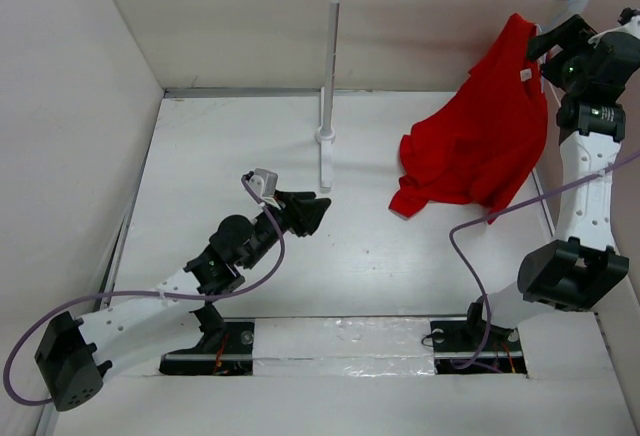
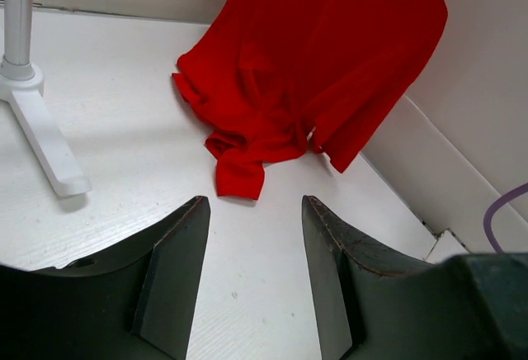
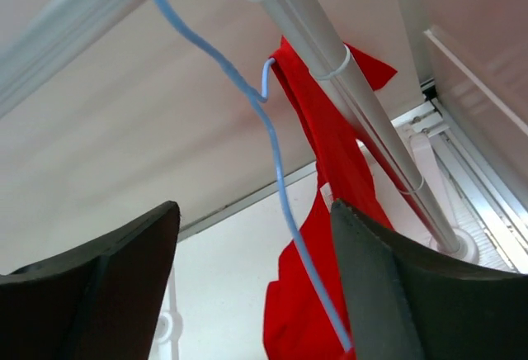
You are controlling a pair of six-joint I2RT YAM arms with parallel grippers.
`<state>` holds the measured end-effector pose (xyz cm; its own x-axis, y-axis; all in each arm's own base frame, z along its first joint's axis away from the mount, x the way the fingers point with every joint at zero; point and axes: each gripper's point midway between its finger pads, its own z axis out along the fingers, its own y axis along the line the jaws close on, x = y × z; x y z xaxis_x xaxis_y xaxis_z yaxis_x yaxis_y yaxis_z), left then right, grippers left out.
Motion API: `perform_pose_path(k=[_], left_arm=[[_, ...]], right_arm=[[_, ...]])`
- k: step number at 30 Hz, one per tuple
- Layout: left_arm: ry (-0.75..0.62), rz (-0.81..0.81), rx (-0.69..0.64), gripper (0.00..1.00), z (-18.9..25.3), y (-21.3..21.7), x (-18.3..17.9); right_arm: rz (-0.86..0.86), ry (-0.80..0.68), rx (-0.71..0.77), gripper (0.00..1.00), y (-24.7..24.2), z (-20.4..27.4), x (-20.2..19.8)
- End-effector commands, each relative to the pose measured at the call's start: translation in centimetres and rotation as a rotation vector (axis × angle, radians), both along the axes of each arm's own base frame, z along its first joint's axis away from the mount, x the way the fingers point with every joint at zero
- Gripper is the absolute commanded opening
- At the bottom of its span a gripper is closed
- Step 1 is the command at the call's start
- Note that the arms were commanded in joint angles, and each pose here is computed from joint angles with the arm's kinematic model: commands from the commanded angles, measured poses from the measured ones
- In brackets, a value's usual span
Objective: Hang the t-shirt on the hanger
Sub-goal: Place the hanger at the clothesline, then reset both arms
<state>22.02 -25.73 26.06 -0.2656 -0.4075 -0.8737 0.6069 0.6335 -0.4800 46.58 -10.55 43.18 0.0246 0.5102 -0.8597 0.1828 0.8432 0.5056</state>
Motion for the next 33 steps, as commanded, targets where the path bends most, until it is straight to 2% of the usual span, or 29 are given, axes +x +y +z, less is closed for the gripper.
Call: perform_pose_path(k=[1,3,4,6,9,10,14,20,21,23,26,33], left_arm=[[-0.015,0.033,-0.035,0.46,0.8,0.6,0.2],[-0.007,0.038,-0.022,0.46,0.5,0.5,0.4],[-0.005,0.044,-0.021,0.46,0.5,0.5,0.5],[-0.003,0.052,-0.019,0.47,0.3,0.5,0.6],[0.0,0.076,-0.024,0.48,0.3,0.9,0.9],[0.004,0.086,-0.022,0.49,0.3,1.0,1.0],[0.042,0.124,-0.058,0.51,1.1,1.6,1.2],[0.07,0.098,-0.184,0.52,2.8,2.9,-0.6],[0.051,0.089,-0.223,0.52,3.9,3.5,-1.2],[0.052,0.097,-0.247,0.52,4.0,4.3,-1.7],[0.019,0.109,-0.289,0.52,4.7,5.7,-2.4],[0.068,0.113,-0.271,0.55,4.4,6.1,-2.7]], right_arm=[[-0.009,-0.173,-0.024,0.89,0.9,6.5,-2.9],[-0.007,-0.236,-0.022,0.92,1.8,8.9,-5.1],[-0.007,-0.249,-0.002,0.98,2.1,9.1,-5.9],[0.011,-0.315,0.007,1.0,3.3,10.4,-7.8],[0.142,-0.393,0.035,1.0,7.7,10.6,-11.6],[0.234,-0.406,0.062,1.0,9.8,10.4,-12.8],[0.549,-0.468,0.078,1.0,17.4,6.0,-20.2],[0.655,-0.442,0.047,1.0,20.2,-0.6,-27.9],[0.656,-0.491,0.007,1.0,20.5,-0.4,-30.1],[0.6,-0.403,0.008,1.0,19.8,-3.0,-30.5],[0.609,-0.342,0.005,1.0,20.1,-4.4,-31.6],[0.671,-0.338,0.016,1.0,21.0,-5.3,-31.4]])
